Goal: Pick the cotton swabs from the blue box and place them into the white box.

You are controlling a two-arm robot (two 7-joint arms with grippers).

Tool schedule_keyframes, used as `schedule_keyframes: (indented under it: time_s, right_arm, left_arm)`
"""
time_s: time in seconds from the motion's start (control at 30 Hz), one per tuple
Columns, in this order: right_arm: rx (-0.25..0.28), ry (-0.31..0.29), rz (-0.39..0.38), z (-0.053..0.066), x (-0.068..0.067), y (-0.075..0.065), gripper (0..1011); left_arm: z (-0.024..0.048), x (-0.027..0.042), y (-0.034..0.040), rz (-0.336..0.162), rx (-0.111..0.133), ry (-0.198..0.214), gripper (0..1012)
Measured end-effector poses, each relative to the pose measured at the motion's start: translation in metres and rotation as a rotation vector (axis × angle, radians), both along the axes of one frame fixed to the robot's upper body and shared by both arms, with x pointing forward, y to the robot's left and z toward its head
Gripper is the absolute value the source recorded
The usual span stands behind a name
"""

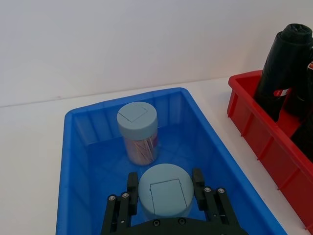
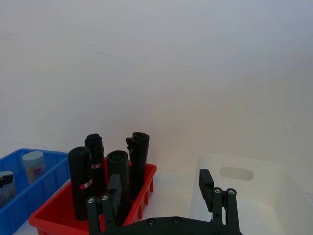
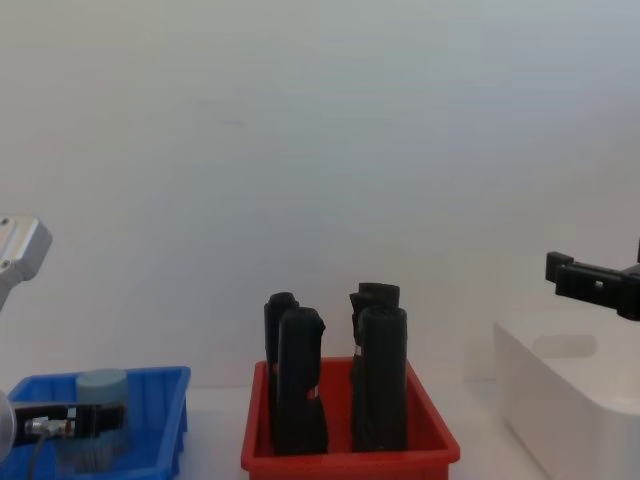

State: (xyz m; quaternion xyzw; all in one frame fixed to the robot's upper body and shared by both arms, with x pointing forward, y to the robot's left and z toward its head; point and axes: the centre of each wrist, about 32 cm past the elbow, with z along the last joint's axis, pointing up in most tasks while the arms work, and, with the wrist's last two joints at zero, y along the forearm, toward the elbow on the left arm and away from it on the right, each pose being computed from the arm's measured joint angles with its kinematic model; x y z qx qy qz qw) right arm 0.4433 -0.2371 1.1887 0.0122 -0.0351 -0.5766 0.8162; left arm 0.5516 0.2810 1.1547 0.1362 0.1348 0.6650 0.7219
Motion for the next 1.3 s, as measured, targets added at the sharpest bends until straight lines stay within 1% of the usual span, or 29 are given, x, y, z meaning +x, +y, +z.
schedule_keyframes:
  time_s: [0.2,0.37,0.4,0.43,0.5,0.53,0.6,0.63,0.67,0.7,0.73,0.77,0.8,0.87,0.93,0.97,1.0,1.03,1.1,1.13,1.23,1.27,1.3]
  right_arm:
    - [0.0,0.0,0.0,0.0,0.0,0.0,1001]
    - [0.0,0.0,0.0,0.0,0.0,0.0,1001]
    - [0.0,0.0,0.0,0.0,0.0,0.0,1001]
    - [0.0,0.0,0.0,0.0,0.0,0.0,1001]
    - [0.0,0.0,0.0,0.0,0.0,0.0,1002]
    - [0.0,0.0,0.0,0.0,0.0,0.0,1001]
    - [0.0,0.0,0.0,0.0,0.0,0.0,1002]
    - [0.0,0.0,0.0,0.0,0.0,0.0,1002]
    - [0.0,0.0,0.0,0.0,0.0,0.0,1001]
    - [0.0,0.0,0.0,0.0,0.0,0.0,1001]
    - [0.0,0.0,0.0,0.0,0.0,0.0,1001]
    - [0.0,0.0,0.0,0.0,0.0,0.0,1002]
    - [0.0,0.0,0.0,0.0,0.0,0.0,1001]
    - [0.0,0.0,0.0,0.0,0.0,0.0,1001]
    - [0.0,0.0,0.0,0.0,0.0,0.0,1001]
    - [0.0,0.0,0.0,0.0,0.0,0.0,1001]
    - [0.0,0.0,0.0,0.0,0.0,0.0,1001]
    - [0.0,0.0,0.0,0.0,0.0,0.0,1001]
    - [0.0,0.0,0.0,0.0,0.0,0.0,1001]
    - [0.0,0.0,0.0,0.0,0.0,0.0,1001]
    - [0.0,0.0,0.0,0.0,0.0,0.0,1001]
    - [0.0,0.0,0.0,0.0,0.0,0.0,1001]
    - [0.0,0.0,0.0,0.0,0.0,0.0,1001]
  left_arm:
    - [-0.0005,-0.0014,0.0006,-0.004,-0.006,-0.011,659]
    - [0.0052,-0.0034,0.0,-0.015,-0.003,-0.04,659]
    - [0.0079,-0.0041,-0.0003,-0.02,0.001,-0.051,659]
    - [0.0079,-0.0041,-0.0003,-0.02,0.001,-0.051,659]
    - [0.0153,-0.0057,-0.0013,-0.037,0.01,-0.076,659]
    - [0.0153,-0.0057,-0.0013,-0.037,0.01,-0.076,659]
    - [0.0242,-0.0075,-0.0028,-0.06,0.022,-0.105,659]
    - [0.027,-0.008,-0.0032,-0.067,0.026,-0.113,659]
    - [0.0316,-0.0088,-0.0041,-0.079,0.032,-0.124,659]
    - [0.0316,-0.0088,-0.0041,-0.079,0.032,-0.124,659]
    - [0.0363,-0.0096,-0.0049,-0.094,0.039,-0.134,659]
    - [0.0387,-0.01,-0.0054,-0.102,0.041,-0.14,659]
    - [0.0442,-0.0108,-0.0064,-0.119,0.047,-0.152,659]
    - [0.0483,-0.0115,-0.0072,-0.134,0.052,-0.16,659]
    - [0.0539,-0.0123,-0.0084,-0.155,0.058,-0.172,659]
    - [0.0592,-0.0132,-0.0097,-0.174,0.063,-0.183,659]
    - [0.0614,-0.0135,-0.0102,-0.183,0.065,-0.187,659]
    - [0.0662,-0.0141,-0.0114,-0.204,0.07,-0.194,659]
    - [0.0707,-0.0146,-0.0125,-0.224,0.074,-0.201,659]
    - [0.0763,-0.015,-0.014,-0.245,0.077,-0.211,659]
    - [0.0832,-0.0154,-0.016,-0.28,0.081,-0.219,659]
    - [0.088,-0.0156,-0.0175,-0.301,0.083,-0.224,659]
    - [0.0909,-0.0157,-0.0184,-0.312,0.084,-0.228,659]
